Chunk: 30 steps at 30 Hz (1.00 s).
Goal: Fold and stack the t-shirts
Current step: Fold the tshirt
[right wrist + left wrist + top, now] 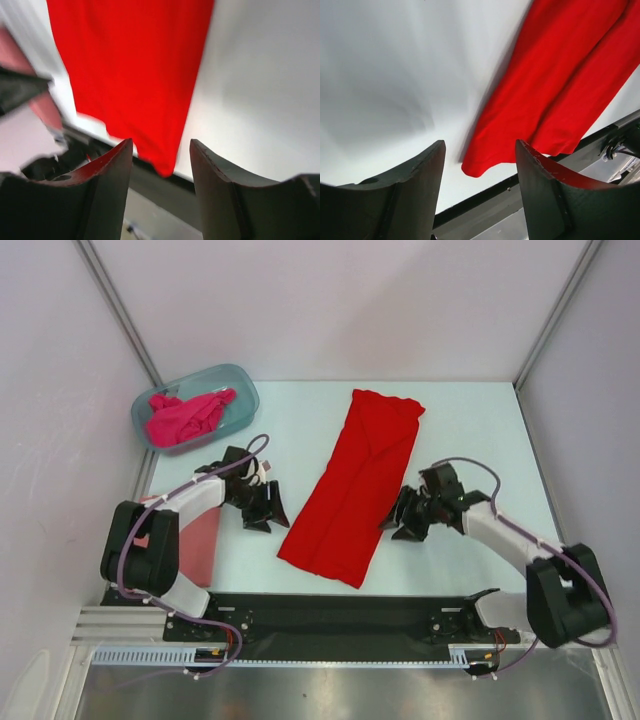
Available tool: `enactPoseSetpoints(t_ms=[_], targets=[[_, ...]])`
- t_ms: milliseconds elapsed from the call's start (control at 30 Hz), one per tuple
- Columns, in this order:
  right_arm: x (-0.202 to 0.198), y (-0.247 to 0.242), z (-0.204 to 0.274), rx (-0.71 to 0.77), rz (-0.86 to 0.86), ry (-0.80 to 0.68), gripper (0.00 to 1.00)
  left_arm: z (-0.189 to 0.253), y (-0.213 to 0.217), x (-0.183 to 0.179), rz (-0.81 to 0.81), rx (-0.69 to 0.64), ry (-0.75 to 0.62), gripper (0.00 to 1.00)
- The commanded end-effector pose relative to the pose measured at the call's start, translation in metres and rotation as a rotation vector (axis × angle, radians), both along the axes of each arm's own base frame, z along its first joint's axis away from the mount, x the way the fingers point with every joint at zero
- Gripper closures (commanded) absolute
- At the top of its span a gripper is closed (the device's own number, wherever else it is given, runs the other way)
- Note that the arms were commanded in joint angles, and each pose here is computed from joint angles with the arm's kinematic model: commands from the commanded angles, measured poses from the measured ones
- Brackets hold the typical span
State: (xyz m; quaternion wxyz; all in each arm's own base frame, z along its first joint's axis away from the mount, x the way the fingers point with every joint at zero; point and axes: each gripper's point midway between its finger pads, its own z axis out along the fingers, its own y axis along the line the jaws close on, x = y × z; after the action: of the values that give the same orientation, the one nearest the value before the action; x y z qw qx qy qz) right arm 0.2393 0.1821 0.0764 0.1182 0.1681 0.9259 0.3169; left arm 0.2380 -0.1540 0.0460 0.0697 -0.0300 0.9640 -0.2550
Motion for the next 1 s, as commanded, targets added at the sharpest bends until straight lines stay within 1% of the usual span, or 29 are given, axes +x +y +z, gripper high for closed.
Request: enactPoseSetpoints(t_ms=[0,33,67,100,167,200,233,300,500,533,667,767,867,967], targets=[[-0.041,0.023,0.011,0.047,0.019,0.017,0.46,-0.006,-0.003,0.006,-0.043,-0.020,-0.035,0.37],[-0.057,0.025,-0.002,0.055,0.023,0.029,0.46,-0.009,-0.002,0.002,-0.045,-0.018,-0.024,0.38],[-0.069,0.037,0.003,0.097,0.012,0.032,0.47,-0.011,-0.003,0.000,-0.043,-0.022,-0.017,0.39],[-0.071,0.045,0.004,0.134,0.011,0.005,0.49,-0.013,-0.003,-0.002,-0.045,-0.027,-0.012,0.39],[-0.086,0.047,-0.014,0.138,-0.014,0.033,0.50,-0.020,-0.005,-0.012,-0.047,-0.041,0.017,0.40],[-0.097,0.057,-0.017,0.145,0.001,0.055,0.51,-0.023,-0.005,-0.014,-0.048,-0.038,0.024,0.41],[-0.097,0.064,-0.016,0.159,0.013,0.042,0.51,-0.028,-0.005,-0.019,-0.051,-0.030,0.038,0.41],[-0.104,0.070,-0.029,0.104,0.038,0.061,0.51,-0.033,-0.005,-0.022,-0.051,-0.026,0.048,0.41],[-0.108,0.076,-0.048,0.033,0.044,0.066,0.50,-0.048,-0.011,-0.037,-0.047,-0.018,0.117,0.47],[-0.108,0.076,-0.049,0.035,0.032,0.069,0.50,-0.051,-0.010,-0.040,-0.044,-0.002,0.127,0.50],[-0.109,0.076,-0.052,0.055,0.017,0.072,0.51,-0.053,-0.006,-0.043,-0.032,0.034,0.126,0.54],[-0.114,0.079,-0.053,0.058,0.028,0.080,0.51,-0.052,-0.006,-0.044,-0.020,0.046,0.128,0.54],[-0.119,0.075,-0.055,0.031,0.027,0.090,0.51,-0.055,-0.005,-0.048,-0.020,0.051,0.144,0.55],[-0.123,0.076,-0.055,0.043,0.031,0.092,0.51,-0.056,-0.006,-0.049,-0.018,0.044,0.156,0.56]])
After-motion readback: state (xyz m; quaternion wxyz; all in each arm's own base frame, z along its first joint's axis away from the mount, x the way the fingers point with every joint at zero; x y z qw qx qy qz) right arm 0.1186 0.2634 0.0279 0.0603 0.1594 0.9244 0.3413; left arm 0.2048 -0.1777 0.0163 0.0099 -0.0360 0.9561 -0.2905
